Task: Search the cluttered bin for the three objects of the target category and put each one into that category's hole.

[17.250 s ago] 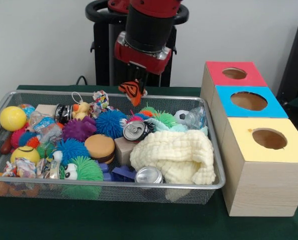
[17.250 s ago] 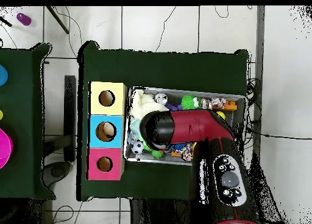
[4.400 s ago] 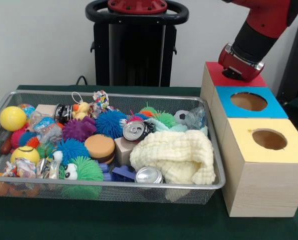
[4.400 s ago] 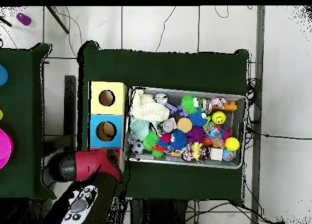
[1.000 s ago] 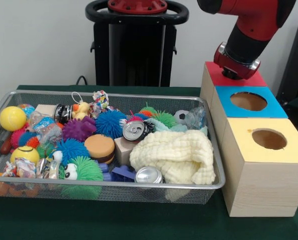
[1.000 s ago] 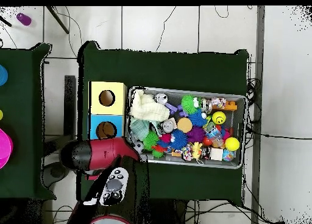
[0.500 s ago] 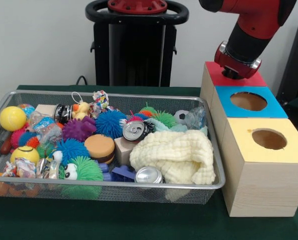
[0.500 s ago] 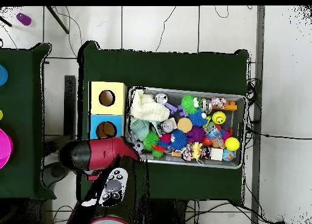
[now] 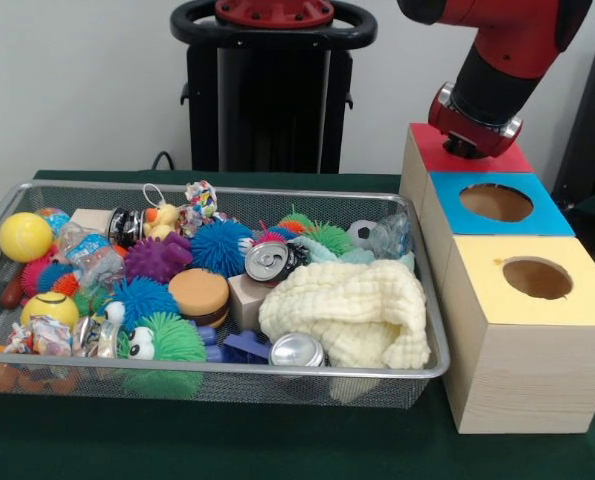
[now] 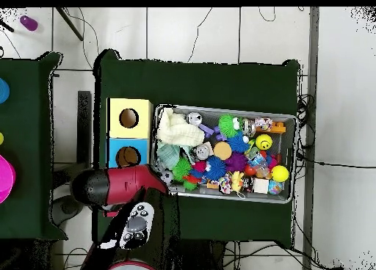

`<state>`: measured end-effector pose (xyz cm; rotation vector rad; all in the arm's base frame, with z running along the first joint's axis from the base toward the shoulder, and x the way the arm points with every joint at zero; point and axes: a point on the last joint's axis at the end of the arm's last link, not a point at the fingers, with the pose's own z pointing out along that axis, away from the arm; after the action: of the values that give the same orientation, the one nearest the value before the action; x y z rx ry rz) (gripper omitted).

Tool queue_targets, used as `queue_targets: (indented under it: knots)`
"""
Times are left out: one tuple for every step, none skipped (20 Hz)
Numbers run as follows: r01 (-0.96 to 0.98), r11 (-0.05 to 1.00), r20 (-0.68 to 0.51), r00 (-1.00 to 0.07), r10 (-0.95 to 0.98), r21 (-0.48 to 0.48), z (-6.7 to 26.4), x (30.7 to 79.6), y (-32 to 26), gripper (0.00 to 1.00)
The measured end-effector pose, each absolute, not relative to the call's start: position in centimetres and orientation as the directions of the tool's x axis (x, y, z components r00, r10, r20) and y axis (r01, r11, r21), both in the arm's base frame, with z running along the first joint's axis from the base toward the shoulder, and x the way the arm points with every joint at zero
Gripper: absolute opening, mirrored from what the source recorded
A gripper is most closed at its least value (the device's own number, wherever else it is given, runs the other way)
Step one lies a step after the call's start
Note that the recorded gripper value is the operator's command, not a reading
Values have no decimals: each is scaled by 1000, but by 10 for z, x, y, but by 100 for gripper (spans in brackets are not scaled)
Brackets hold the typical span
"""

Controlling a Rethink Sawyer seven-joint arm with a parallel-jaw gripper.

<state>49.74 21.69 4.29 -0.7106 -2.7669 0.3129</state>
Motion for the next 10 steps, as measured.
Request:
queue_targets:
  knots:
    - [437, 858, 202, -845, 494, -271, 43, 497, 218, 100]
    - [435, 859, 203, -846, 492, -271, 44, 497, 219, 100]
    - [433, 860, 203, -848, 490, -270, 44, 497, 220, 100]
    - [430, 861, 202, -849, 488, -270, 44, 497, 220, 100]
    - [428, 862, 201, -851, 485, -271, 44, 496, 220, 100]
    - [426, 863, 200, -852, 484, -271, 44, 496, 220, 100]
    - [426, 863, 200, -852, 484, -271, 44, 496, 220, 100]
    - [426, 863, 200, -852, 483, -271, 44, 496, 220, 100]
    - [426, 863, 200, -852, 483, -271, 44, 496, 220, 100]
    - [426, 863, 200, -852, 483, -271, 44, 496, 220, 100]
